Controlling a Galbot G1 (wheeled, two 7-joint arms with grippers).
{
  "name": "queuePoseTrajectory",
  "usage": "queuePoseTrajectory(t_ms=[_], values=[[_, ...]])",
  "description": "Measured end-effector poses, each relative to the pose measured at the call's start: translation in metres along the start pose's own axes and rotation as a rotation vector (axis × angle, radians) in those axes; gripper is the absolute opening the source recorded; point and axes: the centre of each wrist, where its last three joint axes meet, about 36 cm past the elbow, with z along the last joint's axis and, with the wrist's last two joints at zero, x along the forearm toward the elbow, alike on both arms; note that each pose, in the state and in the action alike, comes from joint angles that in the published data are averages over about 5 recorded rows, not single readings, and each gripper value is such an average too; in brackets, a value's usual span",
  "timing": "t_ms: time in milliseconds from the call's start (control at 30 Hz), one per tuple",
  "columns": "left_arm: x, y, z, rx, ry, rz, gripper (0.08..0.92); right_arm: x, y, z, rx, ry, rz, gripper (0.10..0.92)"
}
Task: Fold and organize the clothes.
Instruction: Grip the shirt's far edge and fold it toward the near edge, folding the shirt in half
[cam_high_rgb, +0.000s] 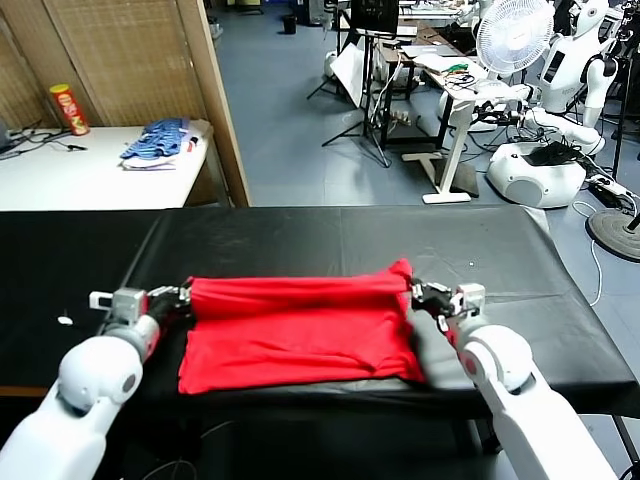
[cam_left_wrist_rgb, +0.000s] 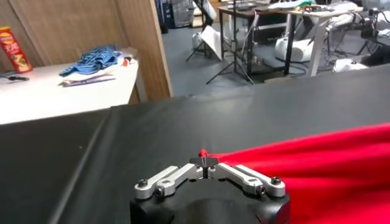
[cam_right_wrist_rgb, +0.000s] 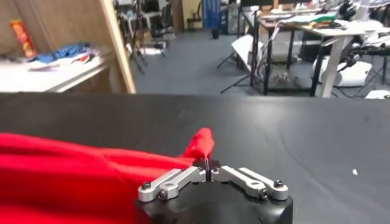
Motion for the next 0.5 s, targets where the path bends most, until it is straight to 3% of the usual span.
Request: queuePoseTrajectory(t_ms=[200, 500], values=[[0.019, -0.002, 0.019, -0.027, 0.034, -0.026, 0.127, 0.017, 0.004, 0.01, 0.027, 0.08, 0.015, 0.122], [0.038, -0.007, 0.05, -0.039, 0.115, -0.036, 0.127, 0.029, 0.008, 0.015, 0.034, 0.093, -0.016, 0.125]])
